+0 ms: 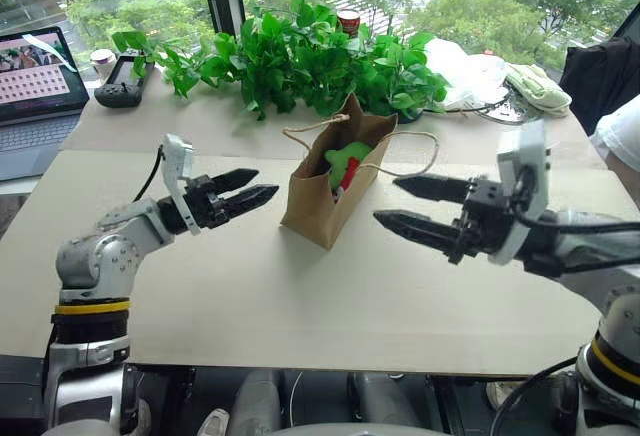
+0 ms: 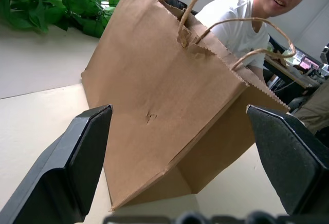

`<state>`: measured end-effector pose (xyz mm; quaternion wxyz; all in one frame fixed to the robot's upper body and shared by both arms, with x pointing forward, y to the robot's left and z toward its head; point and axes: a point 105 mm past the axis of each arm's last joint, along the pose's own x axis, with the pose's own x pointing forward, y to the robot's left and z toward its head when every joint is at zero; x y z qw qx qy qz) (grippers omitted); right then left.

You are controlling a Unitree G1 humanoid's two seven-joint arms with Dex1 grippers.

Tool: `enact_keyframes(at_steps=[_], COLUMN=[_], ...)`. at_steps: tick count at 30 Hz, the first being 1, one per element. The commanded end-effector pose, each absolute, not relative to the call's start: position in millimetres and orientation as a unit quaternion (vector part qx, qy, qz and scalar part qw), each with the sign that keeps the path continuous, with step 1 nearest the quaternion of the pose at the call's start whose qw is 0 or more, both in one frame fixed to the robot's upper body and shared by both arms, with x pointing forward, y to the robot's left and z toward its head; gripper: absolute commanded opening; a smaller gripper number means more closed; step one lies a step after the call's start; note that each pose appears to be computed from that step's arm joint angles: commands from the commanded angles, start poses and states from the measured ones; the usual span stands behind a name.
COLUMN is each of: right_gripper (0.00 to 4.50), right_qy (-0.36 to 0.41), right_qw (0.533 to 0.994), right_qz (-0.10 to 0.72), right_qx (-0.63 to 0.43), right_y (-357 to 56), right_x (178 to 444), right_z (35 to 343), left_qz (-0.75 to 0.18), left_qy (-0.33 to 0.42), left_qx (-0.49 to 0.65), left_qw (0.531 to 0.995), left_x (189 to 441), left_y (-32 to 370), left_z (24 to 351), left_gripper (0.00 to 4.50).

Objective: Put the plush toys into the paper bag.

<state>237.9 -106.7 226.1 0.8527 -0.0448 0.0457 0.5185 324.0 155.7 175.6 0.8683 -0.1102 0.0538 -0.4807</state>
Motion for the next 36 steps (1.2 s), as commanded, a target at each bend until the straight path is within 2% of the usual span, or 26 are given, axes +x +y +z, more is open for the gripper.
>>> enact_keyframes(at_steps=[1, 7, 13, 25, 36], right_gripper=[2.06, 0.01, 0.01, 0.01, 0.01], right_qy=[0.07, 0.118, 0.09, 0.066, 0.067], right_qw=[0.864, 0.912, 0.923, 0.928, 0.93], right_qz=[0.489, 0.36, 0.345, 0.347, 0.345], right_qx=[-0.092, -0.156, -0.143, -0.116, -0.104], right_y=[-103.4, -116.4, -90.9, -66.4, -58.7], right_x=[252.1, 312.6, 339.2, 345.1, 345.7], right_z=[207.5, 172.7, 182.0, 195.7, 194.3], left_qz=[-0.493, -0.501, -0.507, -0.522, -0.45], left_qy=[0.028, 0.025, 0.018, 0.003, -0.015], left_qx=[-0.067, -0.03, 0.011, 0.034, 0.064], left_qw=[0.867, 0.864, 0.862, 0.853, 0.891], left_x=[320.6, 321.6, 325.7, 317.5, 336.9], left_y=[149.1, 142.6, 127.1, 94.4, 83.2], left_z=[181.0, 172.7, 163.7, 154.1, 149.2], left_gripper=[4.5, 4.5, 4.5, 4.5, 4.5])
